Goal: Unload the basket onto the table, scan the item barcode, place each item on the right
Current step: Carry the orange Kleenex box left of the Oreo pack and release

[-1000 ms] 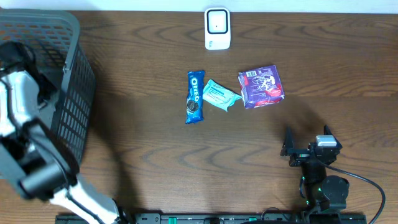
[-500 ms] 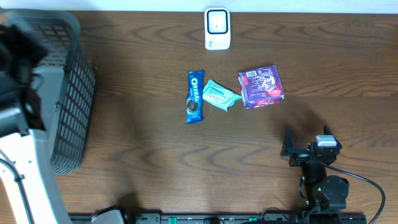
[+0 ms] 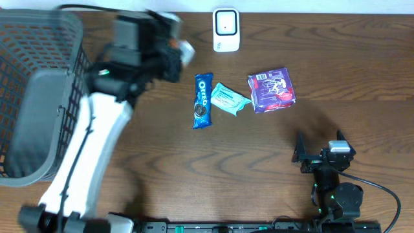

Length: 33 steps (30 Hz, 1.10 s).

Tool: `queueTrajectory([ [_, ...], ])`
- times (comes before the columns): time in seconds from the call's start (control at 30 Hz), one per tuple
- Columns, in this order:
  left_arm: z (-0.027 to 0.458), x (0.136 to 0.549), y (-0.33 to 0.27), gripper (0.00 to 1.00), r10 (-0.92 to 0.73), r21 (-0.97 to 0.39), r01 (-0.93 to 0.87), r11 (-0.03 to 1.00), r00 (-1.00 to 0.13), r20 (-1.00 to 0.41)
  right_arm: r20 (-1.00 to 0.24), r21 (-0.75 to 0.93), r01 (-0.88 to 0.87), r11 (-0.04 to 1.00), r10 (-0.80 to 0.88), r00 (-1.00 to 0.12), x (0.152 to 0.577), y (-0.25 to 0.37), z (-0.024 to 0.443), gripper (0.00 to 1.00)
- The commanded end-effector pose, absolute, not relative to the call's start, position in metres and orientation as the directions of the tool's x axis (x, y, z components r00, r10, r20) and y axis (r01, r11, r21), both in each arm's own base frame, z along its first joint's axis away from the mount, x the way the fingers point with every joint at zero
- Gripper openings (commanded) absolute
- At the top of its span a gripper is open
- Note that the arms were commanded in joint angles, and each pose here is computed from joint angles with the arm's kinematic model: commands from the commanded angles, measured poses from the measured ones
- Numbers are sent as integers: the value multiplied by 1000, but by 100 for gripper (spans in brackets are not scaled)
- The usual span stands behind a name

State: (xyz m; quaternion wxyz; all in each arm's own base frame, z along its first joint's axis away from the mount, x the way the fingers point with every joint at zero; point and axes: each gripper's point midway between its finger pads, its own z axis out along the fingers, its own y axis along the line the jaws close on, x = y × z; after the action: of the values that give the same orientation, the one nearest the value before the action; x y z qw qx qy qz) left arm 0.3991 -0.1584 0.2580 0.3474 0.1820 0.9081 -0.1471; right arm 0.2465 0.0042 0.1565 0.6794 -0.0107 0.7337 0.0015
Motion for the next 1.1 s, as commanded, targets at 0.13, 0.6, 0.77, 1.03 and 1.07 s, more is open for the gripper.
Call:
queueTrajectory([
  [0.13, 173, 405, -152, 7, 411, 45, 445, 894, -778, -476, -996, -25, -13, 1000, -25, -81, 246, 3, 155, 99],
  [0.6, 136, 399, -150, 69, 385, 14, 408, 913, -847, -367, -996, -24, -13, 1000, -25, -81, 246, 3, 155, 99],
  [0.77, 152, 392, -147, 98, 340, -2, 369, 930, -859, -382, -996, -24, -13, 1000, -25, -81, 246, 3, 155, 99],
  [1.03, 146, 356, -134, 98, 356, -6, 369, 929, -901, -249, -996, -24, -13, 1000, -25, -81, 246, 3, 155, 99],
  [1.07, 145, 353, -133, 98, 357, -6, 369, 930, -904, -236, -996, -24, -13, 1000, -25, -81, 246, 3, 155, 99],
])
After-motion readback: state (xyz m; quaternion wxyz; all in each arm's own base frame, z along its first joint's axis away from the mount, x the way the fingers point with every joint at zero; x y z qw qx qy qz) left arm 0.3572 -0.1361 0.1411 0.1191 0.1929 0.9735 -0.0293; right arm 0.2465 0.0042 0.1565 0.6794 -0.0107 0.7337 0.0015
